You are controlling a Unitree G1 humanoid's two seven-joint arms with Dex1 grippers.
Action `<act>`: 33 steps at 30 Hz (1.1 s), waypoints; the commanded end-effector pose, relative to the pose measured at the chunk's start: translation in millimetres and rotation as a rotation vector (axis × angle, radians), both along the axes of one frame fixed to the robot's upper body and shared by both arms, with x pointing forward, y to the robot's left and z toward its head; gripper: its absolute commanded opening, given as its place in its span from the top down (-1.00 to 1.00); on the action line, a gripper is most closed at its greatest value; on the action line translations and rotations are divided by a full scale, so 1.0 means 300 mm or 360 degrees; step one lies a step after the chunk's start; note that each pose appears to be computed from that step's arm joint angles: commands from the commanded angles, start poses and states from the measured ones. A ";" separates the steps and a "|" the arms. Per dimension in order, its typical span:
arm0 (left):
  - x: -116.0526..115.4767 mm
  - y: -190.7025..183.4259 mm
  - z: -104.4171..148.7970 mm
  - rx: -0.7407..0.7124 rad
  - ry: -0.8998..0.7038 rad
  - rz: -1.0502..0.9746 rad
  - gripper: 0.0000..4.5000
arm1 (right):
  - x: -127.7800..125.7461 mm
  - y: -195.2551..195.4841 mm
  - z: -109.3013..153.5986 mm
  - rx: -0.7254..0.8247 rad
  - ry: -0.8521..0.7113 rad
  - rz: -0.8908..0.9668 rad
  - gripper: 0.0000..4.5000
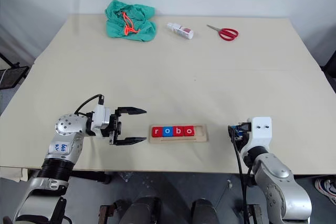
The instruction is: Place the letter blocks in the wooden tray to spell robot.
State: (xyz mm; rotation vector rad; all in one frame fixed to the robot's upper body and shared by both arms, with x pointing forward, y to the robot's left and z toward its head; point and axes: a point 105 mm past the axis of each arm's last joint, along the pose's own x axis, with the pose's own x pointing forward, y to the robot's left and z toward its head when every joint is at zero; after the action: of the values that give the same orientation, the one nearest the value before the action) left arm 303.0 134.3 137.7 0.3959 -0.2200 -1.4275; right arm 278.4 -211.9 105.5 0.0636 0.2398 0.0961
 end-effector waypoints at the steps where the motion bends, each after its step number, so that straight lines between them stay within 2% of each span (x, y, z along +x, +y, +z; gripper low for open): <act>1: 0.002 0.006 0.019 -0.0015 -0.0032 -0.0004 -1.00 | -0.005 0.005 0.043 0.0003 -0.0106 0.0028 -0.24; 6: -0.002 0.010 0.017 -0.0011 -0.0030 0.0001 -1.00 | -0.010 0.003 0.046 0.0013 -0.0131 0.0060 -0.96; 12: -0.003 0.009 0.017 -0.0019 -0.0030 0.0004 -1.00 | -0.017 -0.006 0.077 -0.0057 -0.0170 0.0179 -0.98; 17: -0.002 0.005 0.016 -0.0025 -0.0031 0.0004 -1.00 | -0.023 -0.065 0.157 -0.0338 -0.0141 0.0616 -0.98; 21: -0.001 0.003 0.015 -0.0030 -0.0033 0.0008 -1.00 | -0.011 -0.123 0.183 -0.0506 -0.0087 0.0868 -0.98; 28: -0.007 0.011 0.015 -0.0026 -0.0035 0.0020 -1.00 | 0.010 -0.199 0.158 -0.0787 0.0099 0.1225 -0.98; 33: -0.014 0.017 0.019 -0.0022 -0.0043 0.0040 -1.00 | 0.044 -0.194 0.129 -0.0868 0.0172 0.1431 -0.98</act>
State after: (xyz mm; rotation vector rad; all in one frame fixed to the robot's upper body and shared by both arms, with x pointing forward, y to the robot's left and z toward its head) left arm 301.2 136.9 135.4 0.3908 -0.2139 -1.4099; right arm 290.4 -269.3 140.9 -0.5466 0.3814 0.8859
